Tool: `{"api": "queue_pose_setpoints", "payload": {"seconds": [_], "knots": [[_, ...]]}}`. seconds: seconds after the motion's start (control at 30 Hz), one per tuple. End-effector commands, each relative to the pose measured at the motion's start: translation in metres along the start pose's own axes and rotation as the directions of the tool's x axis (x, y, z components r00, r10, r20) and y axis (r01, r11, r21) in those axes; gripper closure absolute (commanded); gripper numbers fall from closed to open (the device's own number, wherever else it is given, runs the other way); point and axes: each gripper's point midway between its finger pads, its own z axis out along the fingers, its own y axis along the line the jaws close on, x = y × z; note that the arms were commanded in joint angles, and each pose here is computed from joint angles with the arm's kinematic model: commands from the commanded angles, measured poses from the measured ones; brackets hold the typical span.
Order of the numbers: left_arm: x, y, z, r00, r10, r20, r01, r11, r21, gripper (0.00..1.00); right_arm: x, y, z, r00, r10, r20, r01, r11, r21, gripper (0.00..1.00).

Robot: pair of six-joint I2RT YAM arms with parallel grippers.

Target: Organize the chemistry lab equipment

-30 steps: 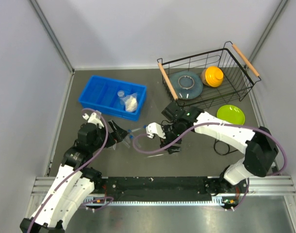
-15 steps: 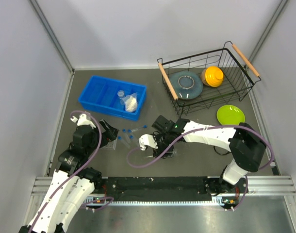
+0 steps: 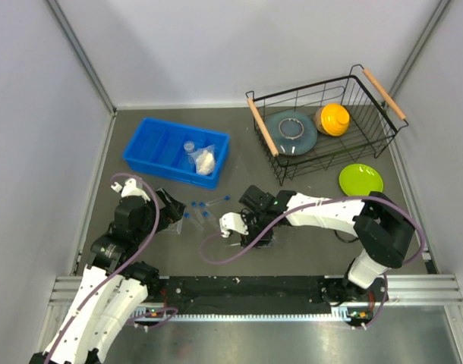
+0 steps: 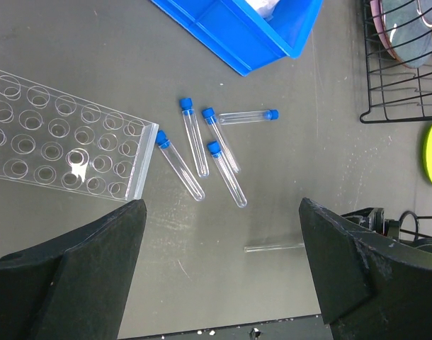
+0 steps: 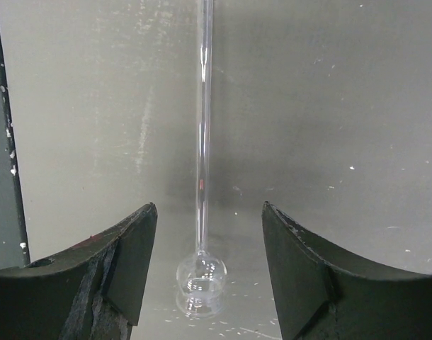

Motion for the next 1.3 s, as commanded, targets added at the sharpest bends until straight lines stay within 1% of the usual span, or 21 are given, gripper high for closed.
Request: {"api": "queue_pose_setpoints", "payload": {"seconds": [0.0,0.47,0.93,1.1,1.27], "knots": [[-0.017,-0.012,-0.009,0.998,0.011,0.056,-0.013,0.999,0.041,0.05,-0.004,0.001,0.006,1.000,-0.004,0.010,0.004,1.000,0.010,0.40],[-0.015,-0.011,-0.009,0.998,0.018,0.054,-0.021,0.999,0.043,0.06,-0.002,0.001,0.006,1.000,0.004,0.009,-0.004,1.000,0.015,0.41],[-0.011,-0.011,-0.006,0.999,0.027,0.032,-0.028,0.998,0.047,0.06,-0.029,0.011,-0.022,0.993,0.012,0.115,-0.009,1.000,-0.027,0.40],[-0.012,-0.012,-0.005,0.999,0.035,0.031,-0.037,0.998,0.048,0.06,-0.033,0.008,-0.036,0.987,0.034,0.156,-0.027,0.998,-0.050,0.39],[-0.006,-0.014,-0.001,0.999,0.038,0.007,-0.038,0.997,0.062,0.06,-0.037,0.003,-0.052,0.978,0.068,0.198,-0.054,0.996,-0.075,0.38]]}}
